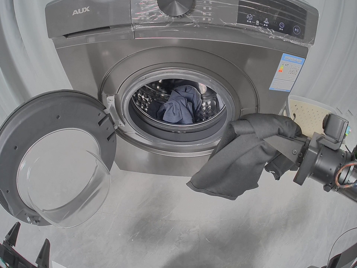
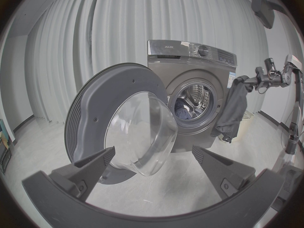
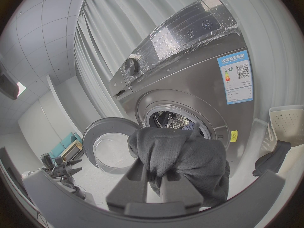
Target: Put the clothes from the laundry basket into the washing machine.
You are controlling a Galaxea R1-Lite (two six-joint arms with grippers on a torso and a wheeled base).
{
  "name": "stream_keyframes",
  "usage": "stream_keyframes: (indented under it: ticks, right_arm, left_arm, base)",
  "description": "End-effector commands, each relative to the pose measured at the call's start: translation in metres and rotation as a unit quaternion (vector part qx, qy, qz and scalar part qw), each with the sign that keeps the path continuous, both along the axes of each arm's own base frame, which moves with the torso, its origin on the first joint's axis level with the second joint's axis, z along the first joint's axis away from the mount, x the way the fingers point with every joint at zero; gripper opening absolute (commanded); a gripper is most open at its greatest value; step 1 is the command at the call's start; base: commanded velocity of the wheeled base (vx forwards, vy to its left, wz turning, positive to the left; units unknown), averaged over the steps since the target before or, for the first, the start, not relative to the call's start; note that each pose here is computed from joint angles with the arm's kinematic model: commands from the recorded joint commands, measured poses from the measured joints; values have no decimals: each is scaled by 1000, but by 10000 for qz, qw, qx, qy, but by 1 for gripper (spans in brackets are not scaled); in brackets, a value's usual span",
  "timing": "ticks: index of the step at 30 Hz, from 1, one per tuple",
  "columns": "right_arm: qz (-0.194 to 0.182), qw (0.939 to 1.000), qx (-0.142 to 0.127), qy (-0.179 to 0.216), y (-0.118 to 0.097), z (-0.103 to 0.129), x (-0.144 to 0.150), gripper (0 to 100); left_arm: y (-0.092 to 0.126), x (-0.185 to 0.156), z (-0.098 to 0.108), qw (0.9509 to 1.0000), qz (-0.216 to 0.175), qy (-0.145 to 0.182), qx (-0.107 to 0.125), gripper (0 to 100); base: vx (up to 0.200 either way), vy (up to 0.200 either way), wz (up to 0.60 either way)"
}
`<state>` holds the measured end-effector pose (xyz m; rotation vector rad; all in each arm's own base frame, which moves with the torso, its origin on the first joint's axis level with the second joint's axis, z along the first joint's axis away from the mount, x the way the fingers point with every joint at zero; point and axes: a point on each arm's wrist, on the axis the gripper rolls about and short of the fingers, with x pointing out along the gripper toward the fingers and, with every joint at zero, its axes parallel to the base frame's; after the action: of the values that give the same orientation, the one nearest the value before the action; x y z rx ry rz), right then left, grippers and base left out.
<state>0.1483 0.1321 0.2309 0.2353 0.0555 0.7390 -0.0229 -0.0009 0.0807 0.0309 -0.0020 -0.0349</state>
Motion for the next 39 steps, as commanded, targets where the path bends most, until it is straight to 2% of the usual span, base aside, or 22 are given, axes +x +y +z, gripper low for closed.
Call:
stream_keyframes:
  ticks: [1,5,6,7,8,9,10,11,12,13,14,15,17,21,25,26,27,29,30,31,38,39]
  right_arm:
    - [-41,10000,-1,74,18,-10,20,0]
    - [-118,9992,272,-269,27,-8,31,0]
    - [-148,9990,302,-283,31,-10,34,0]
    - [-186,9989,320,-298,32,-10,36,0]
    - [-194,9988,328,-301,34,-11,37,0]
    - [-194,9988,328,-301,35,-12,37,0]
    - [-170,9985,387,-361,37,-9,38,0]
    - [-147,9982,420,-393,40,-6,39,0]
    - [-116,9981,437,-409,43,-5,40,0]
    - [-62,9978,488,-444,48,-2,41,0]
    - [-62,9978,488,-444,48,-2,41,0]
    - [16,9966,655,-509,55,7,42,0]
    - [34,9956,776,-522,58,12,45,0]
    - [49,9939,911,-615,62,21,48,0]
    - [84,9921,1056,-678,62,29,48,0]
    - [84,9921,1056,-678,62,29,48,0]
    - [92,9919,1067,-688,62,30,47,0]
    - [84,9920,1063,-682,62,30,47,0]
    - [93,9918,1074,-681,62,30,47,0]
    - [100,9919,1069,-675,63,30,46,0]
    - [107,9923,1048,-653,64,29,47,0]
    - [107,9923,1048,-653,64,28,47,0]
  left_arm:
    - [-1,0,-5,9998,-140,-28,99,100]
    - [-1,0,-4,9999,-124,-35,92,100]
    - [0,0,-1,9998,-79,-162,9,100]
    - [0,-4,16,9980,-58,-607,-155,100]
    - [-1,-13,48,9914,-21,-1257,-365,100]
    - [-1,-14,52,9901,-20,-1347,-385,100]
    - [-2,-15,94,9845,-129,-1677,-494,100]
    - [-3,-9,105,9867,-271,-1549,-408,100]
    - [-3,-4,108,9882,-455,-1421,-335,100]
    - [-5,4,106,9893,-888,-1134,-217,100]
    - [-5,4,106,9893,-888,-1134,-217,100]
    - [-7,30,101,9876,-1537,-249,-211,100]
    - [-8,50,100,9809,-1910,261,-270,100]
    - [-12,86,100,9651,-2459,851,-290,100]
    - [-24,118,101,9496,-2977,952,-256,100]
    - [-24,118,101,9496,-2977,952,-256,100]
    - [-30,134,99,9444,-3111,1035,-252,100]
    - [-38,149,94,9387,-3241,1147,-259,100]
    - [-38,151,94,9384,-3248,1155,-259,100]
    - [-46,161,90,9333,-3367,1224,-234,100]
    - [-70,190,75,9297,-3403,1404,-162,100]
    - [-75,198,73,9276,-3463,1389,-186,100]
  base:
    - [0,0,0]
    - [0,0,0]
    - [0,0,0]
    - [0,0,0]
    - [0,0,0]
    - [0,0,0]
    - [0,0,0]
    - [0,0,0]
    - [0,0,0]
    - [0,0,0]
    - [0,0,0]
    - [0,0,0]
    - [0,0,0]
    - [0,0,0]
    - [0,0,0]
    - [0,0,0]
    - [0,0,0]
    - [0,0,0]
    - [0,0,0]
    - [0,0,0]
    - [0,0,0]
    - [0,0,0]
